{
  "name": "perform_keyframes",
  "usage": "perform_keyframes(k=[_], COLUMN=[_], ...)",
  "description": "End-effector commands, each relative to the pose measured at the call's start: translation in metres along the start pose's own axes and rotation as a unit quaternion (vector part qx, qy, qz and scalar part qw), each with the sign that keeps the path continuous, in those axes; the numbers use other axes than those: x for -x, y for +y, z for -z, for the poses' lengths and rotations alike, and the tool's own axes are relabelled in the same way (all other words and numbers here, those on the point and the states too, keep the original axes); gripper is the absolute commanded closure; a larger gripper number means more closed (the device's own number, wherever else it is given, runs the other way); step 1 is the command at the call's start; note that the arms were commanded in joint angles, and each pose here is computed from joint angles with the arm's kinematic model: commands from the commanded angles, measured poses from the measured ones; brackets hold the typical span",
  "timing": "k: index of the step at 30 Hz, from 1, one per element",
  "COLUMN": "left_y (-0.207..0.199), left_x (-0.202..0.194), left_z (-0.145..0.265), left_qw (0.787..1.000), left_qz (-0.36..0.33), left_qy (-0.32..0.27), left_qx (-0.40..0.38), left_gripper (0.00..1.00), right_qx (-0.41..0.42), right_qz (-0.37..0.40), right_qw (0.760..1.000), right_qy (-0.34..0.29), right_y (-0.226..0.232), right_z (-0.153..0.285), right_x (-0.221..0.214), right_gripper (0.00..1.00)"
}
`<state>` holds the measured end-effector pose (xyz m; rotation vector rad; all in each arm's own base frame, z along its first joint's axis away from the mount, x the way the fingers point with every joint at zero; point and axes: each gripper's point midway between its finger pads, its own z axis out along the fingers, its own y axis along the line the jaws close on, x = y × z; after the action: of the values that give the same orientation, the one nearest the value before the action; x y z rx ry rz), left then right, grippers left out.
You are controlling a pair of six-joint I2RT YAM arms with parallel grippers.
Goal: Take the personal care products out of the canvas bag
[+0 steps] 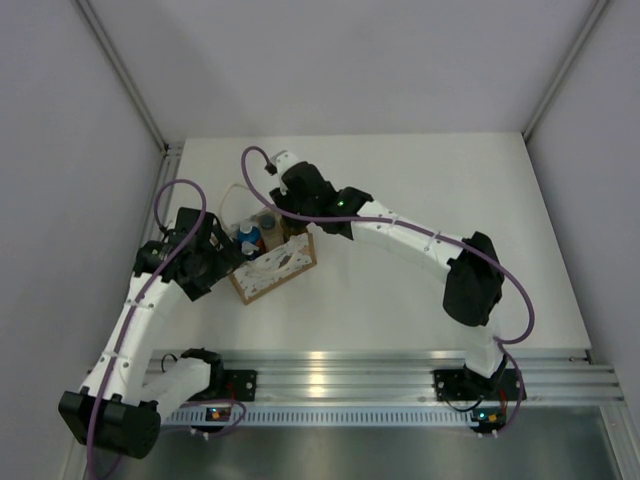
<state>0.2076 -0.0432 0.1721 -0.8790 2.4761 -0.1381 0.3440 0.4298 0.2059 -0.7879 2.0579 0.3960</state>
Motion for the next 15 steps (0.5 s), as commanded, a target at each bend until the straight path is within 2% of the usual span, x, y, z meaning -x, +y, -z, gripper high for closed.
perform_keyframes(k=[1,7,8,10,13,15], left_y=[-0.0101,-0.0096,-0.0093,-0.0093,-0.0091,-0.0085], left_x=[0.0088,0.0089,0.0086,0.0086,0.0082,0.0076], left_z=[0.0087,0.0093,0.0093,0.0093,0.0085,0.0082], left_qw=[0.999,0.999,0.999,0.999,0.999,0.999], left_qz=[0.004,0.003,0.003,0.003,0.004,0.004], left_qy=[-0.019,-0.02,-0.02,-0.02,-0.019,-0.018], left_qx=[-0.028,-0.028,-0.028,-0.028,-0.027,-0.026], left_gripper=[0.01,0.01,0.01,0.01,0.01,0.02], right_qx=[-0.001,0.005,0.005,0.006,0.003,0.005], right_qz=[-0.005,-0.007,-0.005,-0.005,-0.003,0.0], right_qw=[0.999,0.999,0.999,0.999,0.999,0.999], right_qy=[-0.038,-0.036,-0.036,-0.039,-0.043,-0.043], right_y=[0.005,0.0074,0.0072,0.0075,0.0065,0.007], right_z=[0.016,0.0149,0.0149,0.0162,0.0173,0.0164], right_x=[0.0223,0.0209,0.0209,0.0235,0.0273,0.0278], right_gripper=[0.64,0.74,0.86,0.99,0.98,1.0])
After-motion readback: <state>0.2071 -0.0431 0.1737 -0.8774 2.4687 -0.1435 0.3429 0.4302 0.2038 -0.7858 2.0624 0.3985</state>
